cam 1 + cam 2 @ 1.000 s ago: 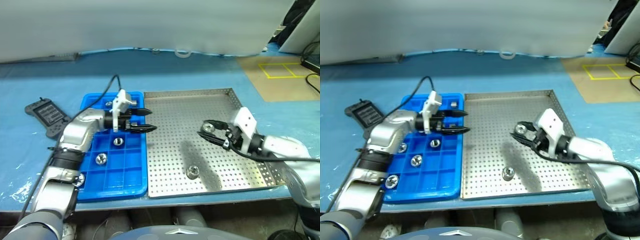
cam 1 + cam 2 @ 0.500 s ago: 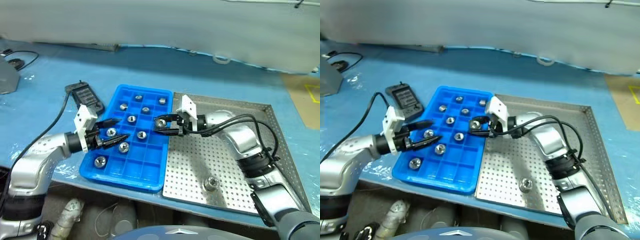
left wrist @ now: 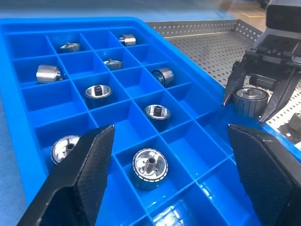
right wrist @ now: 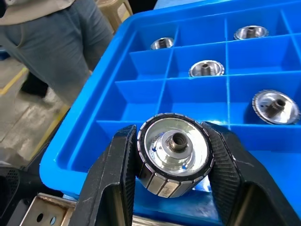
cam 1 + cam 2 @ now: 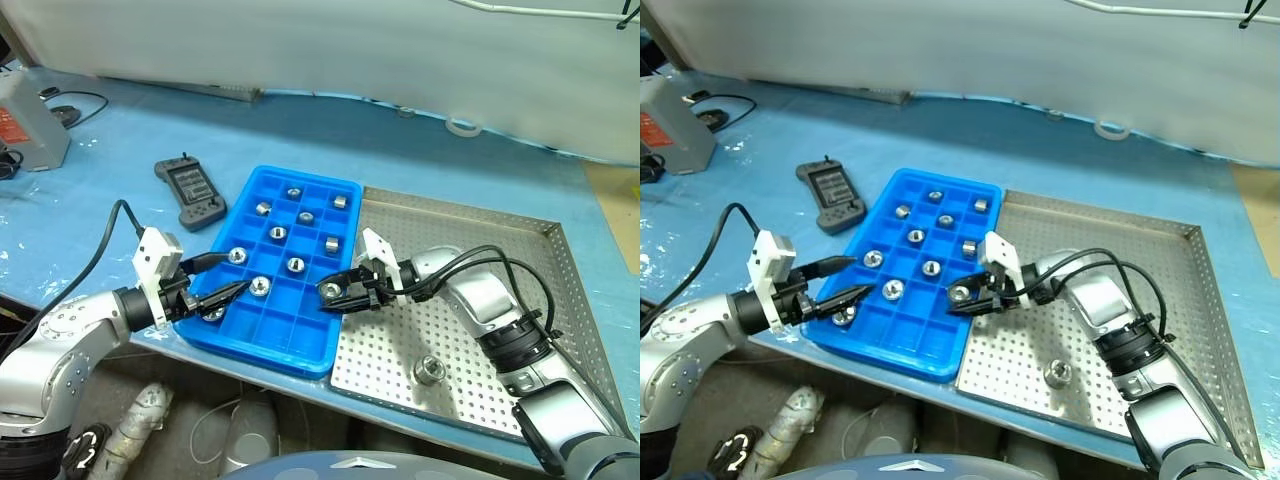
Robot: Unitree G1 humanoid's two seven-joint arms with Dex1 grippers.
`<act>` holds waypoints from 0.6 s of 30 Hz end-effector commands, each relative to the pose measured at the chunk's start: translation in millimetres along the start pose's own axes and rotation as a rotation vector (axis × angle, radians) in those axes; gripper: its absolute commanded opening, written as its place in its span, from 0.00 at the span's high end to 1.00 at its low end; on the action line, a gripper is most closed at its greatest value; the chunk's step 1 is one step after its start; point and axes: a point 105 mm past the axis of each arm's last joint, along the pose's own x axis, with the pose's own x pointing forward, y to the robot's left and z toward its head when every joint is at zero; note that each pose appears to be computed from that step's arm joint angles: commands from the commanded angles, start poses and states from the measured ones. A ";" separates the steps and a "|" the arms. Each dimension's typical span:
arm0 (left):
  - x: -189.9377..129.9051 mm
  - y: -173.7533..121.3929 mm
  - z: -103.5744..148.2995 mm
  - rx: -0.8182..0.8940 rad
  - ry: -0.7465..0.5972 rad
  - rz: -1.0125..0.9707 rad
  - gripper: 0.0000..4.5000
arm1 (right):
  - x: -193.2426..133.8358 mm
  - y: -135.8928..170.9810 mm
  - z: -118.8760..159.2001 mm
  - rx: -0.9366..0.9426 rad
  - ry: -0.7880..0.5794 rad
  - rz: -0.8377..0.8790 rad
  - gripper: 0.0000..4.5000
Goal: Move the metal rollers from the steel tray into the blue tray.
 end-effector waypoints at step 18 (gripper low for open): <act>27.4 1.4 13.1 0.023 -0.034 -0.119 0.11 | -21.5 -14.5 22.2 -0.094 -0.027 -0.162 0.17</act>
